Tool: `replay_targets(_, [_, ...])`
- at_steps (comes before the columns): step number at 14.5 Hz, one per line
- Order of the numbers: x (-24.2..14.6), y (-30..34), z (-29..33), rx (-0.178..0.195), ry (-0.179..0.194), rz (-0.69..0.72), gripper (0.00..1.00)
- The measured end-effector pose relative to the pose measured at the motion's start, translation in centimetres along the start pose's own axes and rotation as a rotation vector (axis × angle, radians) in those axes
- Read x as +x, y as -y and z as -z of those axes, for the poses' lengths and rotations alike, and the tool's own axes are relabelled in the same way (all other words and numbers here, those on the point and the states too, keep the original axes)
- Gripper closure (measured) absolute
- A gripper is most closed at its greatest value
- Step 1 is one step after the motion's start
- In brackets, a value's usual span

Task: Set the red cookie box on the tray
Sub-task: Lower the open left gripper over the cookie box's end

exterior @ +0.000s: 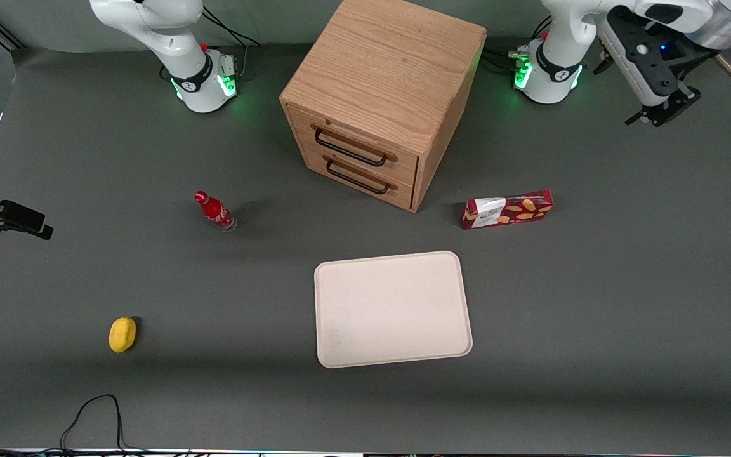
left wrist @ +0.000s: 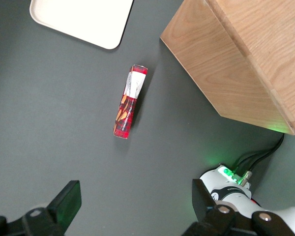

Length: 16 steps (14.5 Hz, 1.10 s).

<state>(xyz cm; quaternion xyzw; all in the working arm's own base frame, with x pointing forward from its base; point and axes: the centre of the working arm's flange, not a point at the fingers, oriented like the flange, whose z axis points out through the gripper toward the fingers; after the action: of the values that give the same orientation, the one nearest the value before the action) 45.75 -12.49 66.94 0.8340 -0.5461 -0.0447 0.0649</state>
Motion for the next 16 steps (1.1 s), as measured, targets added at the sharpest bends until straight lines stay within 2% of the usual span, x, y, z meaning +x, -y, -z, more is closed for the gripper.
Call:
replay_targets(7, [2.0,0.0,-3.4,0.006,0.005,-0.045,0.0])
replay_targets(11, [2.4,1.5,-10.4,-0.011,0.024,-0.059,0.0])
replay_targets(16, [2.6,2.7,-20.8,0.016,0.042,-0.088,0.0])
